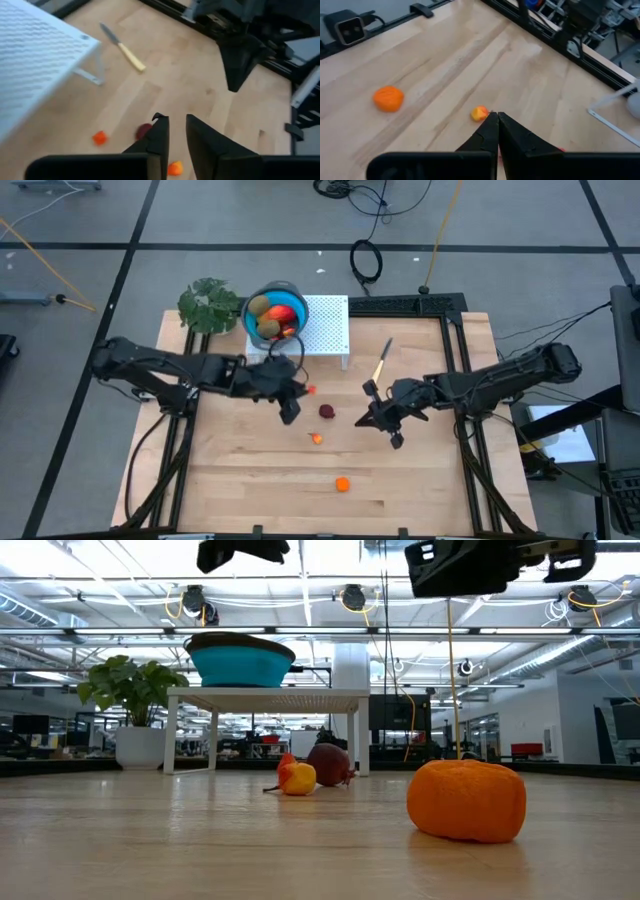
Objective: Pick & Place Fruit
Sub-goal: Put the pomegranate into the strainer bowl on the shelf
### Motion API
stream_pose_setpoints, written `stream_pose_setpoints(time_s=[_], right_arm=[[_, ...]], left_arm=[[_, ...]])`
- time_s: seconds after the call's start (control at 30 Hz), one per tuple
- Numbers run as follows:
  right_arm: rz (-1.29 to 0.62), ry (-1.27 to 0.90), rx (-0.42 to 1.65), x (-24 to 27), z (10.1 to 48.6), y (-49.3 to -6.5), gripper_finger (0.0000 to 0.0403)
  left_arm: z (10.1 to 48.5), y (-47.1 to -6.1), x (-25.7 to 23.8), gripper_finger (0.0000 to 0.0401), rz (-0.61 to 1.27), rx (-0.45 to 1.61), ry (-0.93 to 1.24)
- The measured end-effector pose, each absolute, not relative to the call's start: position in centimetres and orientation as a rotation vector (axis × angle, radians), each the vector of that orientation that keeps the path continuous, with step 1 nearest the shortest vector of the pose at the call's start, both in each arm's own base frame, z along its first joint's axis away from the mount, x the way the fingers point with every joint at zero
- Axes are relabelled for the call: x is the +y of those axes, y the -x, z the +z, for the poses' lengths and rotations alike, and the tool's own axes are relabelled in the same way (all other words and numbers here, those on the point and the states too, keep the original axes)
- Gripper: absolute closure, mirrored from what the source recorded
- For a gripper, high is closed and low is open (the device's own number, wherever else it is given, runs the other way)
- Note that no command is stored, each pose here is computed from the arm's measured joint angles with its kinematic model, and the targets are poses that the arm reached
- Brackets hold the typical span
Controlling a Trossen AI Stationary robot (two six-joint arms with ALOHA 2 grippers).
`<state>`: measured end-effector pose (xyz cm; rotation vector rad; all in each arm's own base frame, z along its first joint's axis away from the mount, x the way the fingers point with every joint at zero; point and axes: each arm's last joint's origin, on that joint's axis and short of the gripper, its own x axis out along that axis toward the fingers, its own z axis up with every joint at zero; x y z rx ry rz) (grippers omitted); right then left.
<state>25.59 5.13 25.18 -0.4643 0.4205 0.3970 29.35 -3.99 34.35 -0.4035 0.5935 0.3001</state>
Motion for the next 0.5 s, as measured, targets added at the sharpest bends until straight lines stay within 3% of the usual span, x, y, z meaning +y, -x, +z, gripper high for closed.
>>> stream_pose_setpoints(time_s=[0.23,0.5], right_arm=[[0.465,0.479,0.417,6.8,25.0,-25.3,0.0403],[0.469,0.435,0.421,7.6,24.4,-25.8,0.0403]], left_arm=[[30.2,-30.0,-5.9,0.0395,0.202,0.506,0.394],[26.6,-29.7,-6.5,0.0388,0.086,0.48,0.431]])
